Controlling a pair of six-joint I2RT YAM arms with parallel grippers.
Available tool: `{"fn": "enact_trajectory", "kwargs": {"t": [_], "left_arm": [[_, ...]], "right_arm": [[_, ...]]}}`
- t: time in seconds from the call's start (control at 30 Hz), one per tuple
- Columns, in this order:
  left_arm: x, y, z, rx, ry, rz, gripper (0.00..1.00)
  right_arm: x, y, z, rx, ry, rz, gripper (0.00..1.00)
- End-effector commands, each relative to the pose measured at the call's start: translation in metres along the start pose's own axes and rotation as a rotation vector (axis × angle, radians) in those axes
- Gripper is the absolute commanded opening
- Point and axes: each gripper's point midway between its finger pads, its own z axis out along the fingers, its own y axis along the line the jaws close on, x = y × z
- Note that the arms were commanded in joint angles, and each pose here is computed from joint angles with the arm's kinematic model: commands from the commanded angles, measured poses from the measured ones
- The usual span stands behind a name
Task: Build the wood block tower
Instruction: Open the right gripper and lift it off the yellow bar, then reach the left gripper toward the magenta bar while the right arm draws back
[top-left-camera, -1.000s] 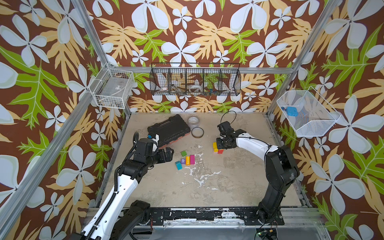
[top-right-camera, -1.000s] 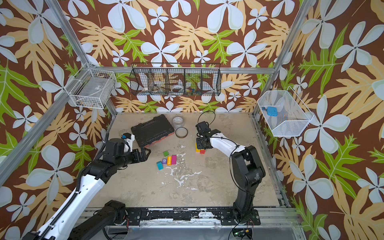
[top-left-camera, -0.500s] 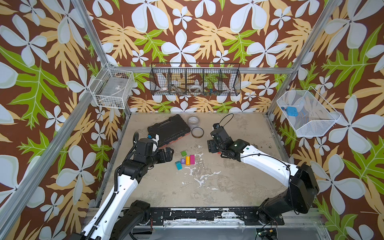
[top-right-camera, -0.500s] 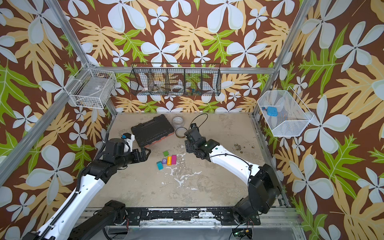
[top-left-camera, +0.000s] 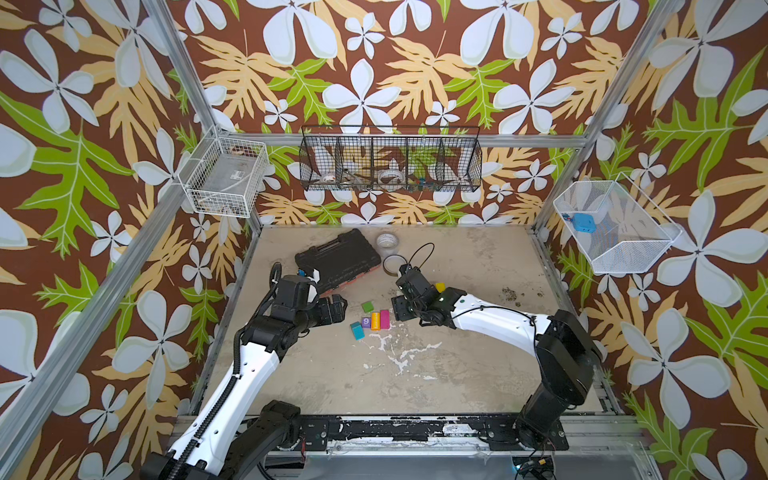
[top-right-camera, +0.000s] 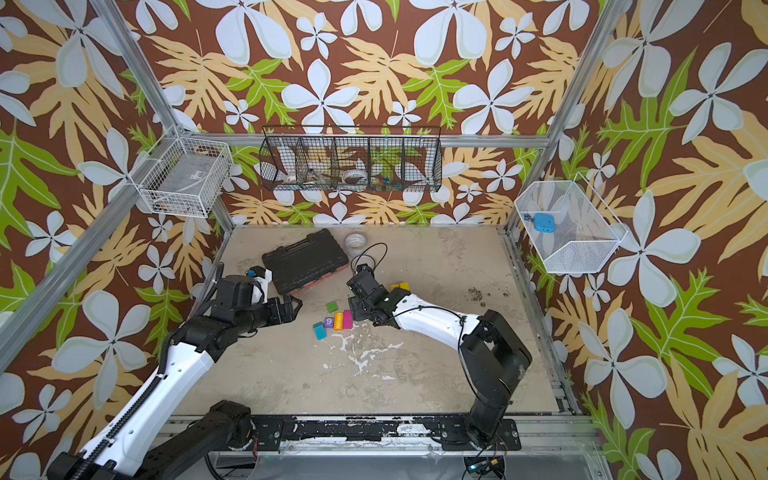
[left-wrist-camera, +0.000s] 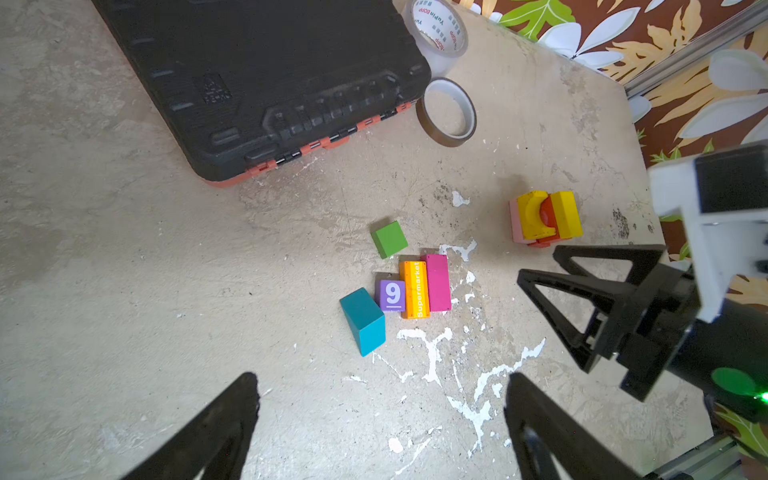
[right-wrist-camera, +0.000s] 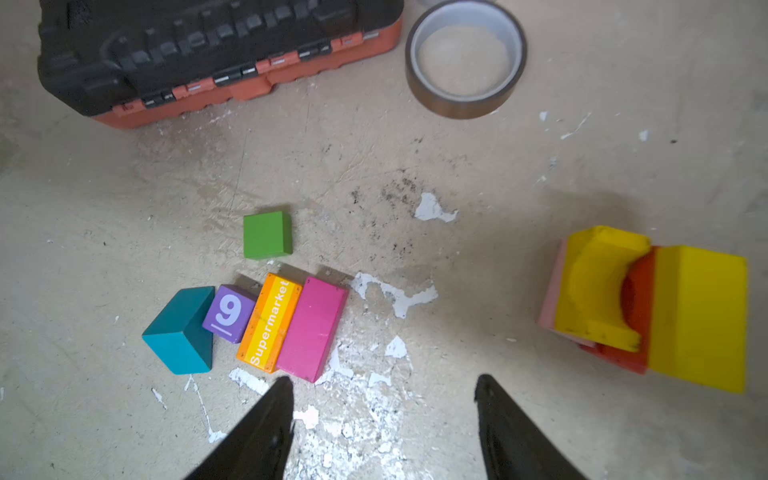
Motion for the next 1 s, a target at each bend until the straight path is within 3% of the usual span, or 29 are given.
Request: {"fn": "enact_trajectory", "kwargs": {"t": [0.0,0.13,0.23,0.43,0.53,0.67,0.83,0.97], "left_arm": [[-0.005,0.002,-0.002,-0.044,-0.013,-0.039,0.88],[-0.008,-0.011,-0.007,-0.115,-0.058,-0.018,0.86],[0.005,-0.039,0.005,-0.067,-0.012,0.007,0.83],[0.039,-0.075,0.038,-0.131,0.015,0.069,0.78],[0.064,-0.092,0.064,-0.126,0.086,0.114,0.68],[0.083,-0.102,0.094,-0.179,0.146,0.169,0.56],[0.097,-0.110,0.122,-0.260,0.189,0.252,0.38],[0.105,-0.108,0.137,-0.300,0.215,0.275,0.37]], "right_arm": [[-0.012,-0.002,-0.005,0.010,-0.042,0.016,0.69],[-0.030,-0.022,-0.037,0.072,-0.147,0.039,0.71],[-0.043,-0.051,-0.066,0.129,-0.238,0.088,0.72],[-0.045,-0.134,-0.108,0.158,-0.364,0.320,0.72],[-0.041,-0.165,-0.127,0.170,-0.428,0.411,0.73],[-0.042,-0.174,-0.147,0.169,-0.491,0.443,0.75],[-0.044,-0.168,-0.146,0.139,-0.475,0.436,0.77],[-0.045,-0.164,-0.141,0.126,-0.445,0.429,0.76]]}}
